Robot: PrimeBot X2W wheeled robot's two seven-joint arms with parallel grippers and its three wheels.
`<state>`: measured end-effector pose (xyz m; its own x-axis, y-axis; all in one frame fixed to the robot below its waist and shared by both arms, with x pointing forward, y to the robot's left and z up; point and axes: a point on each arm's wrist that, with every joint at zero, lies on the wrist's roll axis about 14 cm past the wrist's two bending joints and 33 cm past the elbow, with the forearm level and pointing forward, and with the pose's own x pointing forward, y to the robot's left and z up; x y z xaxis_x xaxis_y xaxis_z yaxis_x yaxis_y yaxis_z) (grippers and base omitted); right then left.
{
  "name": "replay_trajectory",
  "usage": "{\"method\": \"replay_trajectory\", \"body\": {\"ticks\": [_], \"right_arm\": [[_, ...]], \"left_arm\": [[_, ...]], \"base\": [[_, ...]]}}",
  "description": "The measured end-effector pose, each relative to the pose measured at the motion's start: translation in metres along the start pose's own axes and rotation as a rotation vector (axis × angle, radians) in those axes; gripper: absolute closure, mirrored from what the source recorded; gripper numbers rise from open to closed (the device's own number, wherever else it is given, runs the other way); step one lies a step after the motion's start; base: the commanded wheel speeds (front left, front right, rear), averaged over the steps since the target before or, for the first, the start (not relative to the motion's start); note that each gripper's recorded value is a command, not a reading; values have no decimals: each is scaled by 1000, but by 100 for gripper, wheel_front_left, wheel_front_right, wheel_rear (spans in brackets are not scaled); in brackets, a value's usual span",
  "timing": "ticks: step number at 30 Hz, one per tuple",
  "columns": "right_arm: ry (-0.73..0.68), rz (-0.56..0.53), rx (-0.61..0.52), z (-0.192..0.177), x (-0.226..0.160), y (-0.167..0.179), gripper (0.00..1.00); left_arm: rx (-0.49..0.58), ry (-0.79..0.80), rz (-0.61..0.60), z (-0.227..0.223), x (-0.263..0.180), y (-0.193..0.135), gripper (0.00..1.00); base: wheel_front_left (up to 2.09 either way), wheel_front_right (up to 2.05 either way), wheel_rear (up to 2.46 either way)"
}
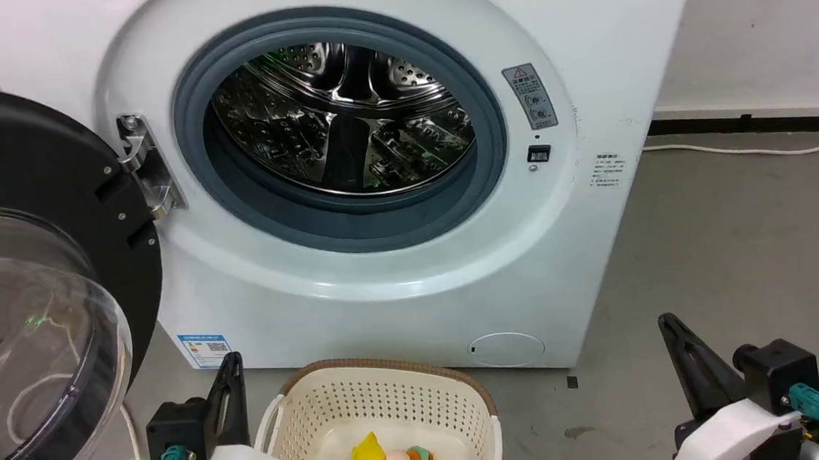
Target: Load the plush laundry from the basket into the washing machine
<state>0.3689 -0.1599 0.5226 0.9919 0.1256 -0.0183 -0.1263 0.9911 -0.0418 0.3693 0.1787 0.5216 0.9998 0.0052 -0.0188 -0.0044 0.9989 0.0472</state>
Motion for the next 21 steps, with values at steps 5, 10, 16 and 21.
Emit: {"method": "replay_trajectory", "body": {"ticks": [5,10,16,21], "right_arm": [[0,0,0,0,0,0,100],[0,0,0,0,0,0,100],[0,0,0,0,0,0,100],[0,0,0,0,0,0,100]], "left_arm": [[0,0,0,0,0,0,100],[0,0,0,0,0,0,100],[0,0,1,0,0,0,100],[0,0,1,0,0,0,100]], "base": [[0,0,0],[0,0,0],[0,0,0],[0,0,0]]}}
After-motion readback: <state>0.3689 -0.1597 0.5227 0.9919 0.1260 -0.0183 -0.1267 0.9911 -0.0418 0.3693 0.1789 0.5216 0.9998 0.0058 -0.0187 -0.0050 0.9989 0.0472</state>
